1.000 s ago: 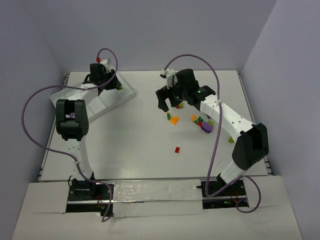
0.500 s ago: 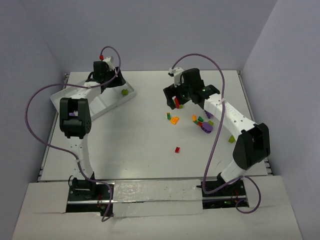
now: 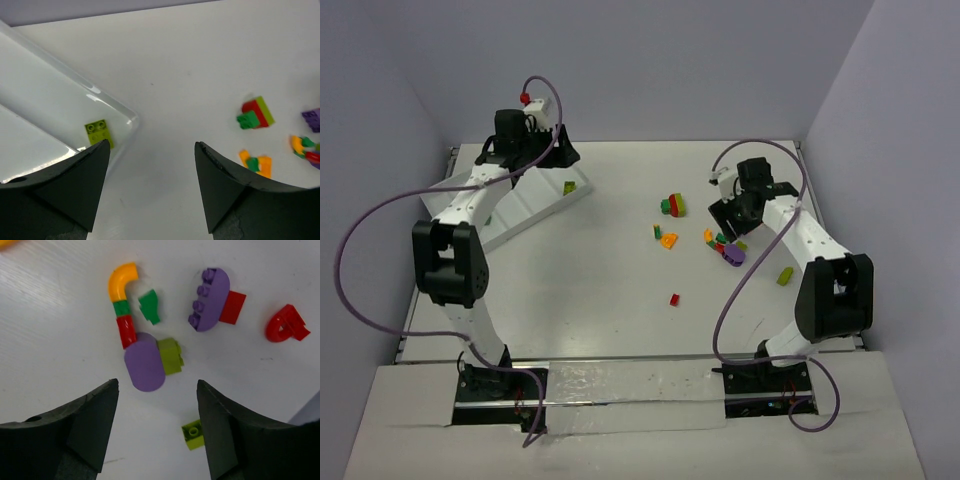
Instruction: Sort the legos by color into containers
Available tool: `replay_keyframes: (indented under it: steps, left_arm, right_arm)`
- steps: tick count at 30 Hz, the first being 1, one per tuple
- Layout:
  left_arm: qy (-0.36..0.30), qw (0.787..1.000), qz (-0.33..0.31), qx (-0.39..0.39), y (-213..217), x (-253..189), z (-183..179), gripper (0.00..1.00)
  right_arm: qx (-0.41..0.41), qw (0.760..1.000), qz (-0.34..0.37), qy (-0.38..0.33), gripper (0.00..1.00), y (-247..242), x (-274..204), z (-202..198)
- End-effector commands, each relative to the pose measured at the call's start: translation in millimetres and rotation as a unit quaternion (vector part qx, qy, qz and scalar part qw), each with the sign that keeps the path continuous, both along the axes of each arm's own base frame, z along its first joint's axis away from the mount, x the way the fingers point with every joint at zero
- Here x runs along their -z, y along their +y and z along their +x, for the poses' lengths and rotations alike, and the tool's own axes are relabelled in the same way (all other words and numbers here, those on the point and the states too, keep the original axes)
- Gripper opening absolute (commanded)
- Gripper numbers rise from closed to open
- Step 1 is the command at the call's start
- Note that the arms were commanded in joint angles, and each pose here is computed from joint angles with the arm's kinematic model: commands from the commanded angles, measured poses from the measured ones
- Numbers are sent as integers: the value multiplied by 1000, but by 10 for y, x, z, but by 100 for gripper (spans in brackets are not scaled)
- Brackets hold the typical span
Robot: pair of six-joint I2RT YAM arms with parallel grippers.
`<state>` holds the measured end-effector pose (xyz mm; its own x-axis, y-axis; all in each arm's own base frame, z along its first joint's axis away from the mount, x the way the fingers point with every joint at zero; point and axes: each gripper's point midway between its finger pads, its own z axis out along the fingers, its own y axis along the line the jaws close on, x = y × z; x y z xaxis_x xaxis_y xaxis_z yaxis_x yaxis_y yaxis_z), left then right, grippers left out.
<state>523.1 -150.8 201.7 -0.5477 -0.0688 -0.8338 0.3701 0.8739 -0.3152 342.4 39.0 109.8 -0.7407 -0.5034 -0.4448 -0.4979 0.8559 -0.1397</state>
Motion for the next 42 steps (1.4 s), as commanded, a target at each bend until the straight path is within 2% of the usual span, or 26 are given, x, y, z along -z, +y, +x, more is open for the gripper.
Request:
replay_keyframes:
  steps: [1, 3, 5, 10, 13, 15, 18, 21, 26, 32, 42]
  left_arm:
    - [-17, 997, -25, 78, -221, -360, -431, 78]
    - [-9, 996, -32, 78, -245, -379, -531, 77]
    - [-3, 997, -38, 74, -248, -374, -600, 77]
    - [-8, 997, -32, 70, -227, -414, -698, 77]
    - [2, 995, -27, 101, -272, -387, -796, 78]
    - [5, 992, -26, 124, -311, -365, -846, 78]
    - [6, 987, -34, 155, -375, -370, -926, 79]
    - [4, 983, -44, 176, -425, -406, -988, 79]
    - [10, 983, -47, 176, -430, -404, -1011, 79]
    - [17, 985, -38, 170, -399, -361, -1013, 79]
    - [26, 985, -44, 167, -409, -337, -963, 78]
  right_arm:
    - [-13, 999, -45, 13, 65, -338, -12, -20]
    - [14, 999, -33, 23, 53, -436, -14, 32]
    - [40, 998, -12, 50, 47, -440, 39, 21]
    - [82, 994, 33, 70, 57, -407, 111, -51]
    - [29, 997, 24, 69, 73, -400, 97, -86]
    - [-33, 998, 3, 57, 78, -441, 38, -65]
    - [-114, 992, -23, 39, 80, -530, -27, -26]
    - [-219, 973, -61, 32, 82, -673, 7, 4]
    - [-393, 913, -104, 15, 84, -828, 122, 79]
    - [-452, 886, -97, 9, 87, -725, 248, 206]
    - [-466, 880, -81, -36, 89, -397, 518, 302]
